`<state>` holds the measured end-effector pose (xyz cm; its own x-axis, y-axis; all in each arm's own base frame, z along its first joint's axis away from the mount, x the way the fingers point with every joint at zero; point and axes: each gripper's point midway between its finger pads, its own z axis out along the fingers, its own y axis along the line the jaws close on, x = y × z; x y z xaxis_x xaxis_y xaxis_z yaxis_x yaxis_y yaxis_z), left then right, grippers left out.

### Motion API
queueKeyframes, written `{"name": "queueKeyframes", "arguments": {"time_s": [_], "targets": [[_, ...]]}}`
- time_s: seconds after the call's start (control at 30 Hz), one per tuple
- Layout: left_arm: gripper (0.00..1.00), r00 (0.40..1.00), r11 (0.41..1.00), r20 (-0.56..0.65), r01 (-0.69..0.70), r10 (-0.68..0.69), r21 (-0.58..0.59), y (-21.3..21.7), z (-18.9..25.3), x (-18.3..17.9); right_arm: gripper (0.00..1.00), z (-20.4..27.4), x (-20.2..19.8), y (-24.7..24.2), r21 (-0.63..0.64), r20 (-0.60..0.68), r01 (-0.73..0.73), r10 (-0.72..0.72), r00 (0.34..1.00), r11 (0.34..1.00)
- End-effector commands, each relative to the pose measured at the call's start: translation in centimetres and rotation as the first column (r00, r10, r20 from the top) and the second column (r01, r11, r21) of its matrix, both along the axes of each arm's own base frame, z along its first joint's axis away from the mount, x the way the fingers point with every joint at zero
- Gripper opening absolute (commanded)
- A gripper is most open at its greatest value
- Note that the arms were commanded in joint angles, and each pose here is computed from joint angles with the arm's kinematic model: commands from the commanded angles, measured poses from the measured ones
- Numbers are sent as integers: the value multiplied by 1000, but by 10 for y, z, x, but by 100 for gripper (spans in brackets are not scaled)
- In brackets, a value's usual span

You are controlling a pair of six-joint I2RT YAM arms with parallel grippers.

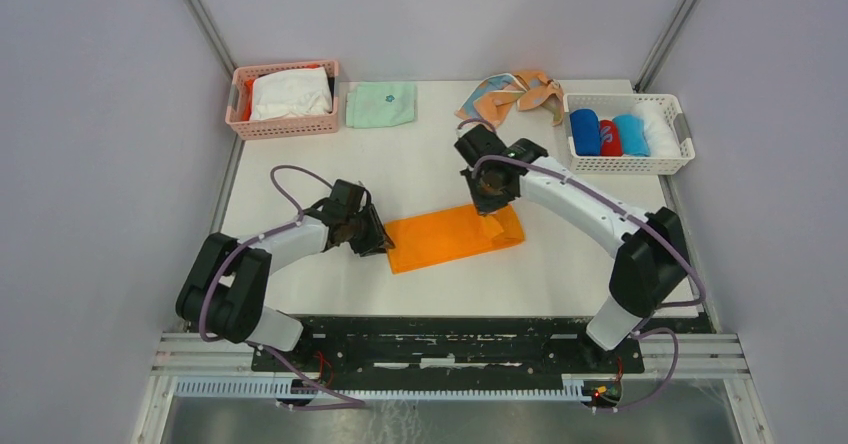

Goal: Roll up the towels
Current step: Fold the towel at the center of the board.

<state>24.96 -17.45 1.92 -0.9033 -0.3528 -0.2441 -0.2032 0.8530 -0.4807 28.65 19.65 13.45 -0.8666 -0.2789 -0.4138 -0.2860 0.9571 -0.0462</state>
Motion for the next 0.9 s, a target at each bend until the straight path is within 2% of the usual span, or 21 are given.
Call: {"name": "queueKeyframes", "arguments": {"time_s": [0.0,0.3,0.87], "targets": [[34,999,999,3,-32,32,0,-3,-11,1,0,6,-2,61,85,17,-52,51,999,995],[21,1000,1000,8,-22,22,-13,-14,-14,-1,0,-2,-17,140,105,28,-130,128,991,986],[18,999,999,32,-42,42,-8,-10,-8,-4,6,-33,-34,187,152,-57,-200,211,976,968]]}}
